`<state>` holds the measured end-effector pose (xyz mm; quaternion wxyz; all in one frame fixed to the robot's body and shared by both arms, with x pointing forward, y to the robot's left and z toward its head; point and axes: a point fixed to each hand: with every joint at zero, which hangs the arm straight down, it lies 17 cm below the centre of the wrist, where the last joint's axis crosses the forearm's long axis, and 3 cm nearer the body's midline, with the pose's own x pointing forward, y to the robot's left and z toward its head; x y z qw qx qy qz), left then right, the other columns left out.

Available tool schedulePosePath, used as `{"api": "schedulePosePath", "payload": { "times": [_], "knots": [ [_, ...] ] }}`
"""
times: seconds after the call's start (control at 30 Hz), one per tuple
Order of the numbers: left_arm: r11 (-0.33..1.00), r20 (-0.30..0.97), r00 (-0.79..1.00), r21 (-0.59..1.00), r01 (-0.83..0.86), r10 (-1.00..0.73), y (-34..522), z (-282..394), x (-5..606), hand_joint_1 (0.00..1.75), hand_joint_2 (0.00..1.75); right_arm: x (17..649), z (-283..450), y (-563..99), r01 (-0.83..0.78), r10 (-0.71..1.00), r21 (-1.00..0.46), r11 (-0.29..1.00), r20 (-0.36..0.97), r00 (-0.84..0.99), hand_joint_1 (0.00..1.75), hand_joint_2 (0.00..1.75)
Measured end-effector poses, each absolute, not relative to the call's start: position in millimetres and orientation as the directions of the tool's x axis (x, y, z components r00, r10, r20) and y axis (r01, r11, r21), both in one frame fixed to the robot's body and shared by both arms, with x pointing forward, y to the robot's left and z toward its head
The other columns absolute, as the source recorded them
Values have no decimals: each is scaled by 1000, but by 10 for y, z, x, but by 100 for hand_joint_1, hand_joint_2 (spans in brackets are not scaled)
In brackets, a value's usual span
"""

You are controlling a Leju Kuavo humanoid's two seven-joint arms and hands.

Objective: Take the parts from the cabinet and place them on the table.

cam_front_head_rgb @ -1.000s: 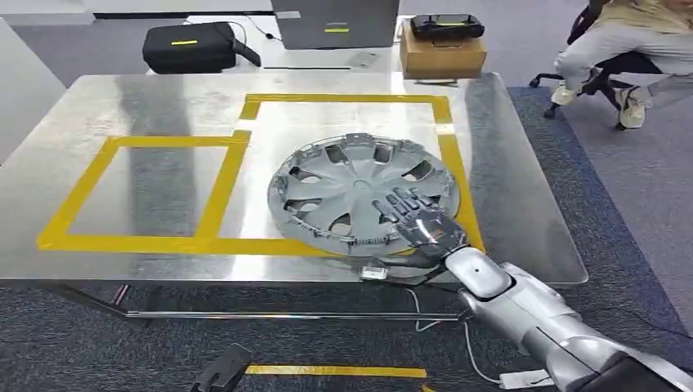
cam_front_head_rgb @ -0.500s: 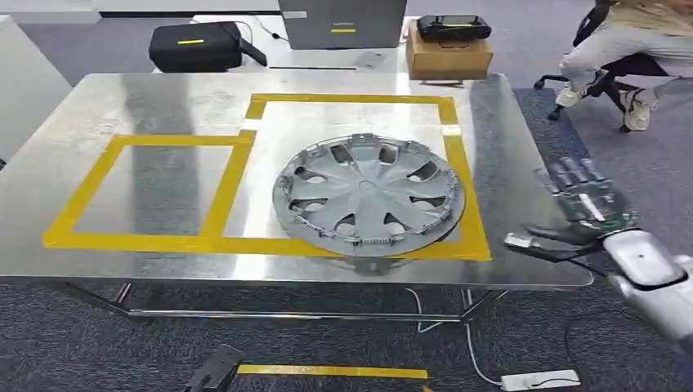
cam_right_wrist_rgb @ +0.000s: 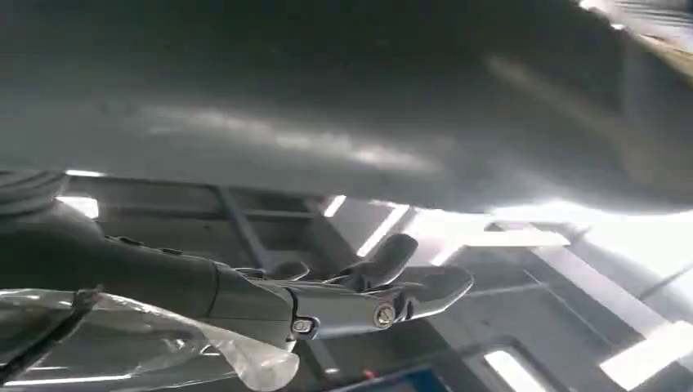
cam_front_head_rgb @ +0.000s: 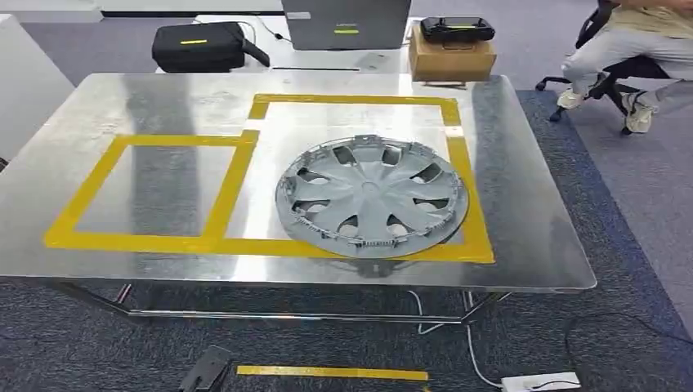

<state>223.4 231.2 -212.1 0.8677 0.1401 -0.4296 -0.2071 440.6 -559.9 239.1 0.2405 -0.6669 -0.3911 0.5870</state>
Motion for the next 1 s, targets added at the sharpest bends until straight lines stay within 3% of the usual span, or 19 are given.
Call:
{"api": "schedulePosePath", "payload": {
  "times": [0.43,1.0],
  "knots": [
    [889,688,574,416,191,-445,2380,-2140,2160,0,0,3223,2519,-6121,208,775,-747,-631,-621,122,0,0],
    [891,692,571,413,187,-441,2365,-2131,2171,0,0,2934,2466,-6251,186,786,-764,-617,-587,196,0,0]
  ]
}}
